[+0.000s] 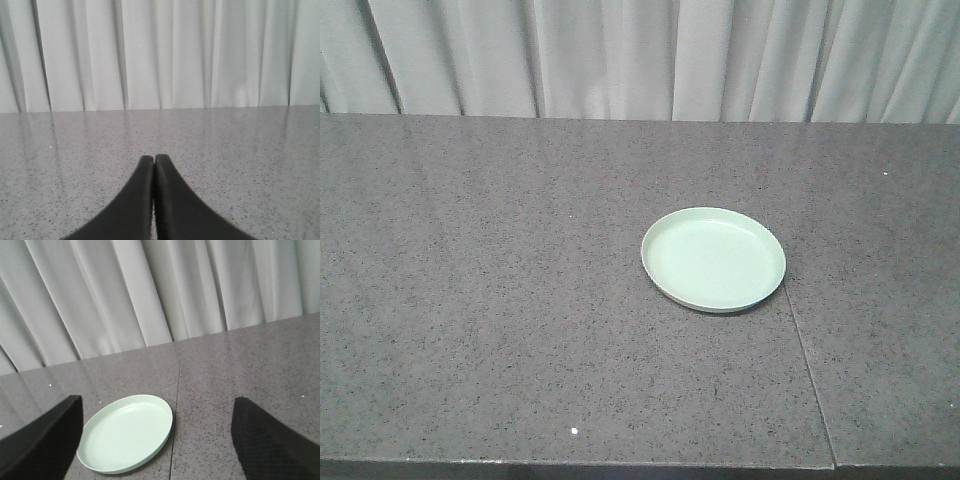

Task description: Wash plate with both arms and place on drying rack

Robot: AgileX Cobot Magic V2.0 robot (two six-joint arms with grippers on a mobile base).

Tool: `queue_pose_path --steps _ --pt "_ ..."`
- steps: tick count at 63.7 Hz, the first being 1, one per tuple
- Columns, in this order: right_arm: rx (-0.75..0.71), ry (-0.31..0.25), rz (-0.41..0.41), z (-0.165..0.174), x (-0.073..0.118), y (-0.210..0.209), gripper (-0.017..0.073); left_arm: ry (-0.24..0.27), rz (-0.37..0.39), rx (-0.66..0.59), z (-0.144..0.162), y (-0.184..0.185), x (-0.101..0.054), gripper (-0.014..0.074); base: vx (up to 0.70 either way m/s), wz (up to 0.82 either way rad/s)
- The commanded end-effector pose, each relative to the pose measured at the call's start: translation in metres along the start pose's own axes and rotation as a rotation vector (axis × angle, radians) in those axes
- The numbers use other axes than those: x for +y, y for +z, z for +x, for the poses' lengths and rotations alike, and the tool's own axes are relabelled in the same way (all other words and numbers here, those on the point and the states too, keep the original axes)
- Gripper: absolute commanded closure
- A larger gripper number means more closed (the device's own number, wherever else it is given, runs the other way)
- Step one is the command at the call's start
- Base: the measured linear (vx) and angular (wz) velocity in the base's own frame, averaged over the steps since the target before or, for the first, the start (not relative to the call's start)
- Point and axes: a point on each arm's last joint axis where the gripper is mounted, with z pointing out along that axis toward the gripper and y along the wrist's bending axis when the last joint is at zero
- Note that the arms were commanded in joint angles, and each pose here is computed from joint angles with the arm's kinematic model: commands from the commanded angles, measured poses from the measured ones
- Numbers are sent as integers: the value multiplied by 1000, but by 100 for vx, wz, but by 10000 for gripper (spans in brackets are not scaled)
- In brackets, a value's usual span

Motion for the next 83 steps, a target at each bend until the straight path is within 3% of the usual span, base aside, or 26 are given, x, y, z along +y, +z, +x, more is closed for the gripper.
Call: queue_pose_path --steps 1,17,29,39,49,56,59,72,83 --pt "-18 -71 -3 -29 7 12 -38 -13 16 -66 -2 -1 -1 599 0 0" --pt "200 -218 -77 -70 23 63 14 -13 16 -66 -2 -1 -1 599 0 0" --pt "355 -194 -224 -78 33 125 17 -13 16 -66 -2 -1 -1 599 0 0" --pt "461 -163 -283 -69 31 177 17 -13 16 -66 -2 -1 -1 599 0 0" --pt "581 -214 -311 -45 40 233 17 -13 16 -66 -2 -1 -1 599 0 0" --pt "649 -228 -256 -30 43 264 17 -13 16 -66 -2 -1 -1 599 0 0" --pt "685 -216 -217 -24 40 277 17 -13 16 -66 -2 -1 -1 599 0 0" --pt "833 -269 -52 -5 22 318 17 -13 16 -66 -2 -1 -1 599 0 0" --pt "900 -279 -35 5 18 340 17 -13 16 -66 -2 -1 -1 599 0 0"
